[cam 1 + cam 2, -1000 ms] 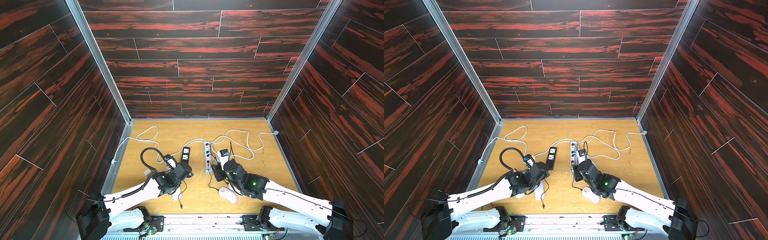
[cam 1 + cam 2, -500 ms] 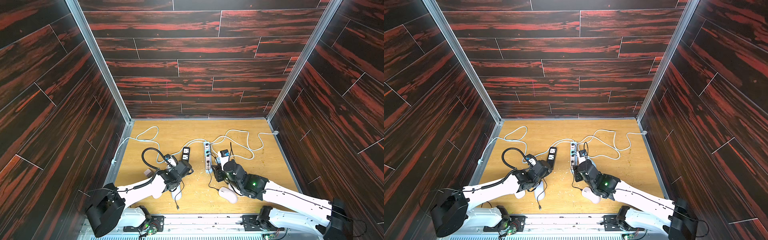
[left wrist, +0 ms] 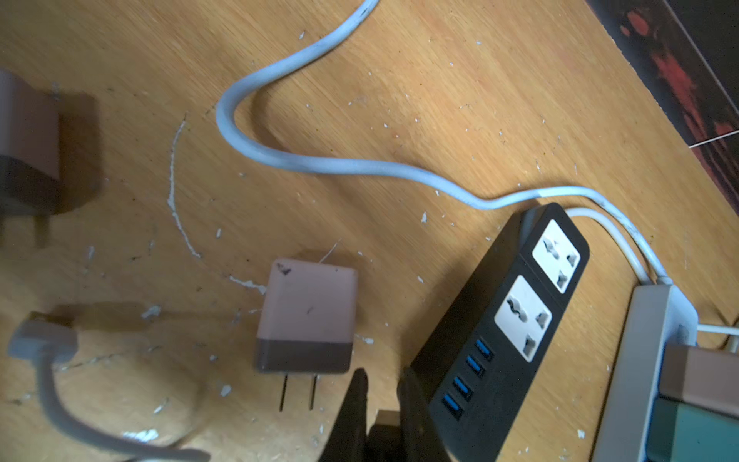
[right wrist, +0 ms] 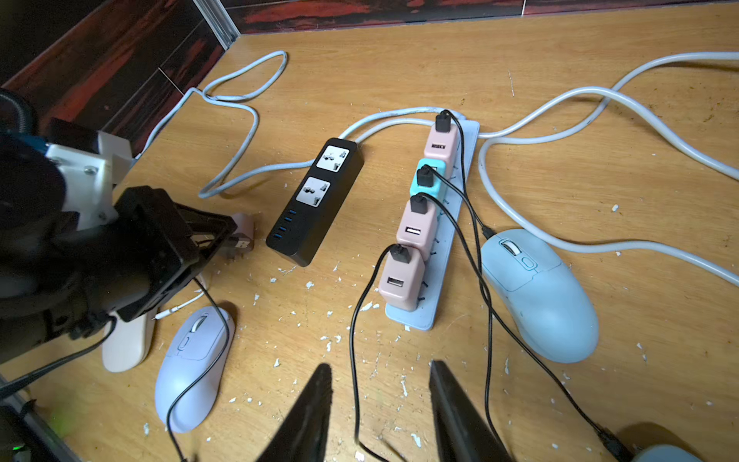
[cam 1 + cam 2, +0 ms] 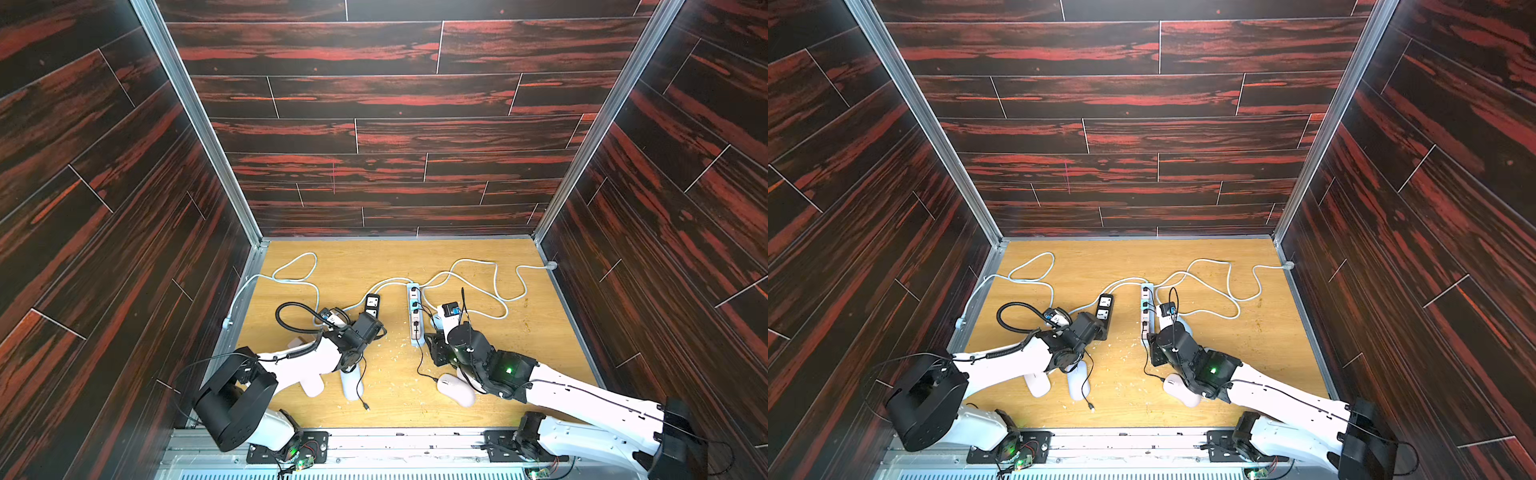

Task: Unplug the wireless mouse
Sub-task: Place the power cord at the center of the board.

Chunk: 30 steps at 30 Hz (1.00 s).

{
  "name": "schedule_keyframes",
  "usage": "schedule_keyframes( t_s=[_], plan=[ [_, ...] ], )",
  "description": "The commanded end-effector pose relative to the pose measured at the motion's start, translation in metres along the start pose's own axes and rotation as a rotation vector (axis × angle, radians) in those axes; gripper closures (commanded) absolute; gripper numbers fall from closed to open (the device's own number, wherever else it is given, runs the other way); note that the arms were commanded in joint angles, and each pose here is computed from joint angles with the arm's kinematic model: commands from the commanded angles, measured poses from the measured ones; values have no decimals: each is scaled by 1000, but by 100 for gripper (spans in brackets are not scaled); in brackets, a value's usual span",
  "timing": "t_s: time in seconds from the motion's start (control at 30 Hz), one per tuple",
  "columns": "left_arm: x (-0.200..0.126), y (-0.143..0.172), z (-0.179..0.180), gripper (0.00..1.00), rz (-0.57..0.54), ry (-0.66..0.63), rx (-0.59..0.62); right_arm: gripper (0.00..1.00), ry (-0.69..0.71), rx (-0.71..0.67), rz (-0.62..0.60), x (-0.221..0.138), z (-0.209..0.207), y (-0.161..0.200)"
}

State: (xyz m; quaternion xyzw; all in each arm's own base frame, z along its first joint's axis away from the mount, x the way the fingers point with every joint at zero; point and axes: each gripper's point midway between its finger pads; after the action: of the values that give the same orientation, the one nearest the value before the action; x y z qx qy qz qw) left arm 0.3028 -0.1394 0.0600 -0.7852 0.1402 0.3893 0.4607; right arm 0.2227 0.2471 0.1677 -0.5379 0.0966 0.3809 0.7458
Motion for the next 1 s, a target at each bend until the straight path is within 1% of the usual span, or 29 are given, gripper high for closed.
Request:
schedule_keyframes(
  t_s=[0.0,0.07,0.13,0.2,0.3,0.33,0.43,0.53,0.6,0.73,0.83,0.97],
  plan=[
    [1,-10,-6,89,-14,-13,0,57,7,8,4,-1,-4,2],
    [1,-12,-8,77,-14,-18,16,57,10,5,5,-1,-4,3],
    [0,-15,-8,61,-20,-24,25,56,12,4,2,-1,-5,2],
    [-2,-18,-8,52,-26,-25,29,57,15,-2,4,-1,-5,2],
    [-4,-23,-7,45,-30,-29,45,56,18,-6,3,-1,-4,1],
    [-5,-25,-7,44,-33,-31,51,56,19,-8,4,-1,-4,1],
    [-15,-33,-8,36,-47,-18,93,56,27,-19,7,-2,-5,0],
    [-27,-41,-14,28,-48,24,178,57,30,-24,16,-4,-7,2],
    [-38,-40,-23,23,-18,85,274,56,32,-24,27,-7,-9,4],
    [-56,-29,-38,16,70,201,450,56,34,-7,74,-13,-13,13],
    [-70,-14,-47,16,113,304,522,54,50,14,132,-17,-16,22],
    [-92,5,-61,15,113,399,583,53,82,47,233,-26,-25,40]
  ],
)
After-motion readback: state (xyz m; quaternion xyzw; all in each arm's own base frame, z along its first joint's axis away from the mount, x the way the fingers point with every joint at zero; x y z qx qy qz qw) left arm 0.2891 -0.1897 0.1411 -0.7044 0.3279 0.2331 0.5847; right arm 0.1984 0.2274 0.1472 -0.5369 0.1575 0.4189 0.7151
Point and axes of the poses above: each gripper's point midway between its finger pads, its own x axis out along the fingers, its own z axis along the line the jaws close on, y = z × x, and after that the axes turned 12 degrees about x, right-handed
